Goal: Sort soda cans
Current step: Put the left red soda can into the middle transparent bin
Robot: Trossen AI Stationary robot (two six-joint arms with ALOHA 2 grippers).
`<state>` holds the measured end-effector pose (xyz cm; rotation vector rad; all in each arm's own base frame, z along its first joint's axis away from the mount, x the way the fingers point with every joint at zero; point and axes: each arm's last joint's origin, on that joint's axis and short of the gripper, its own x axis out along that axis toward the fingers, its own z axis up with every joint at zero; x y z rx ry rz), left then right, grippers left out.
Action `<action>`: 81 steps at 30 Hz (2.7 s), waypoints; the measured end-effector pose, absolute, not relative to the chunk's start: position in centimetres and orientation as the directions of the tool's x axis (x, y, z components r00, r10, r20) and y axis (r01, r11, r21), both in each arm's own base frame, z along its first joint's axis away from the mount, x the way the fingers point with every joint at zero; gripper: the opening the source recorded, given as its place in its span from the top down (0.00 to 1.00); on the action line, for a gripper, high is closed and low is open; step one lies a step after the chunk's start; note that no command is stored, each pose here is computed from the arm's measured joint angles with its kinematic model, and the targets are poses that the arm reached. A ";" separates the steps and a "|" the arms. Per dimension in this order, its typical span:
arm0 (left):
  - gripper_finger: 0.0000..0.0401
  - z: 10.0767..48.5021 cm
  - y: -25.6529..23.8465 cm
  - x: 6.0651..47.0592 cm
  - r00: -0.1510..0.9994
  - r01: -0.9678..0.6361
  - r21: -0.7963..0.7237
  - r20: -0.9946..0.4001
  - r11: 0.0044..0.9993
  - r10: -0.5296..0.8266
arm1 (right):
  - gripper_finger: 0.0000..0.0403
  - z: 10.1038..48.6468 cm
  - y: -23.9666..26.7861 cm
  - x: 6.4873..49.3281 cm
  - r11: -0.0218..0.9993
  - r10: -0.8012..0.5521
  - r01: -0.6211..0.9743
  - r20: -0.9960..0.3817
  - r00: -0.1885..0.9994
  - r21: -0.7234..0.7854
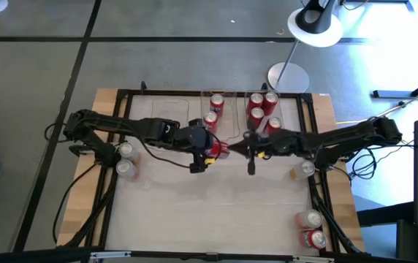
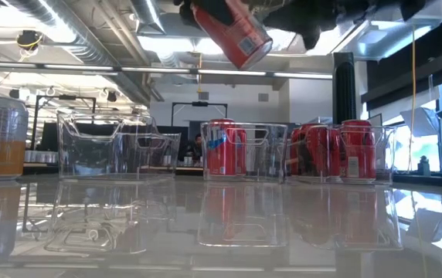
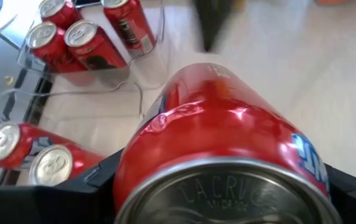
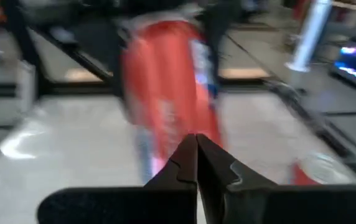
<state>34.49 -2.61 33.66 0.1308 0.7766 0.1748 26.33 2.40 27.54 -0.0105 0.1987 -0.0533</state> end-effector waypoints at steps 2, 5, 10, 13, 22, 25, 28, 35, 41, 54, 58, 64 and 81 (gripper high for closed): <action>0.29 33.7 -2.4 34.6 0.703 -0.096 0.197 -0.680 0.976 0.207 | 1.00 27.3 1.9 26.2 0.993 -0.111 0.101 -0.236 0.965 -0.053; 0.29 33.7 -2.1 34.7 0.709 -0.090 0.225 -0.669 0.970 0.221 | 1.00 27.0 1.3 26.3 0.993 -0.116 0.109 -0.267 0.957 -0.039; 0.29 33.6 -0.7 34.7 0.698 -0.094 0.246 -0.675 0.965 0.240 | 1.00 26.3 1.0 26.9 0.994 -0.112 0.109 -0.292 0.950 -0.029; 0.29 33.6 0.2 34.8 0.695 -0.102 0.242 -0.676 0.965 0.243 | 1.00 25.7 0.8 27.3 0.989 -0.147 0.141 -0.309 0.940 -0.041; 0.29 32.6 2.1 35.2 0.668 -0.049 0.188 -0.724 0.981 0.172 | 1.00 24.5 -0.3 28.1 0.984 -0.175 0.170 -0.346 0.922 -0.045; 0.29 31.7 2.7 35.7 0.651 -0.027 0.174 -0.744 0.984 0.149 | 1.00 24.2 -0.4 28.0 0.982 -0.188 0.181 -0.362 0.913 -0.055; 0.29 30.9 3.5 36.4 0.649 -0.021 0.188 -0.745 0.982 0.156 | 1.00 23.9 -0.8 27.7 0.967 -0.253 0.237 -0.401 0.881 -0.090; 0.29 31.4 6.7 37.9 0.751 -0.118 0.210 -0.620 0.970 0.226 | 1.00 26.4 -1.3 24.7 0.898 -0.440 0.397 -0.374 0.817 -0.190; 0.29 31.8 8.7 38.4 0.754 -0.187 0.226 -0.591 0.956 0.287 | 1.00 28.5 -1.7 21.7 0.883 -0.468 0.422 -0.344 0.814 -0.204; 0.29 33.0 12.0 40.8 0.550 -0.251 0.161 -0.788 0.954 0.278 | 1.00 28.2 -2.2 19.4 0.845 -0.534 0.474 -0.435 0.725 -0.248; 0.29 31.9 12.4 42.1 0.513 -0.245 0.156 -0.817 0.957 0.265 | 1.00 27.8 -2.1 19.2 0.842 -0.536 0.487 -0.465 0.705 -0.232; 0.29 29.4 12.6 43.2 0.467 -0.224 0.112 -0.859 0.968 0.208 | 1.00 27.7 -2.1 19.1 0.846 -0.525 0.490 -0.484 0.700 -0.208; 0.24 24.7 13.8 44.5 0.372 -0.201 0.094 -0.913 0.975 0.165 | 1.00 27.6 -2.0 19.1 0.855 -0.507 0.484 -0.492 0.708 -0.185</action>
